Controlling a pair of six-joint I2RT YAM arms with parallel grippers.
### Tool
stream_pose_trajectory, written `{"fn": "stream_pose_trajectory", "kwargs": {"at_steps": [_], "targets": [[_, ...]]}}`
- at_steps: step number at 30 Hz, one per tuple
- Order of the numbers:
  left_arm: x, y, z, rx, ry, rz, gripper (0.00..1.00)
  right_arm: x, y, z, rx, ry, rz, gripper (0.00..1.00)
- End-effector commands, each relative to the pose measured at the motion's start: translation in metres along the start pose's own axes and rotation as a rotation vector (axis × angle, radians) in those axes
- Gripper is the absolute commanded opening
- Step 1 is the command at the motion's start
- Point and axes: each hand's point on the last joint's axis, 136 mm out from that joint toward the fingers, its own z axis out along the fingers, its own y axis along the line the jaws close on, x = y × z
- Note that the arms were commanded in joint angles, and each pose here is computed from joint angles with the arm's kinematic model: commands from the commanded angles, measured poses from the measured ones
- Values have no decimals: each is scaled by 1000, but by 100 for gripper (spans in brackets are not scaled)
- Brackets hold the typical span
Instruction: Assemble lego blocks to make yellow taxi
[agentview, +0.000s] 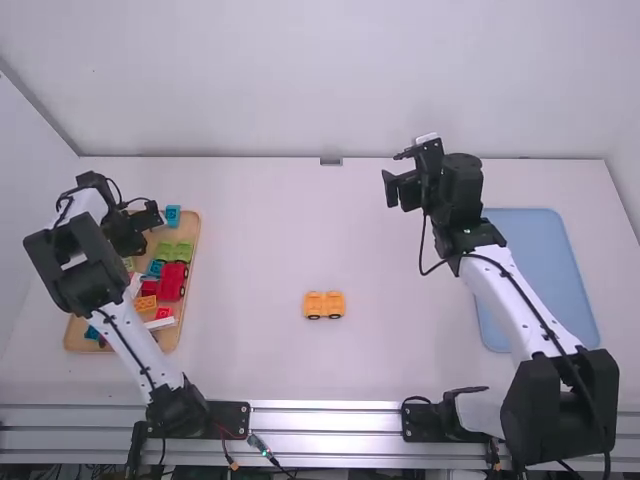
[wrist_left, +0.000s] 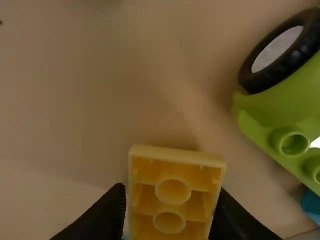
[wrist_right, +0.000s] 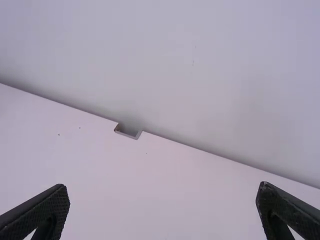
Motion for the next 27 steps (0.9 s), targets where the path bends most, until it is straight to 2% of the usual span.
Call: {"fn": "stream_pose_trajectory", "kwargs": {"at_steps": [1,8,10,11,15,18,20,21,24,27], "targets": [[2,-11,11,40,11,2,36,-27,-1,-9,4,-61,-5,99],[-7,-1,-1,21,7,-41,35,-27,-1,-9,4,-61,-5,99],[-12,-1,-9,30,8,-42,31,-27,-1,-9,4,-61,-5,99],[-18,0,-19,38,7,-49,28,-27,-1,-9,4,-61,-4,99],[-33,4,-40,42,1,-76,29,-27,-1,-9,5,-61,-4,99],[-52,6,-72,47,-7,-126,30,-27,-1,-9,5,-62,-5,99],[-69,4,-93,61,-40,-158,29,-28,-2,-9,6,-65,-5,99],[-81,3,-105,66,-72,-173,22,-28,-2,-9,6,-68,-6,99],[-114,1,-135,77,-169,-239,15,-31,-2,-9,7,-77,-7,99],[-141,-6,-158,99,-239,-302,12,-32,-2,-9,7,-85,-8,99]]}}
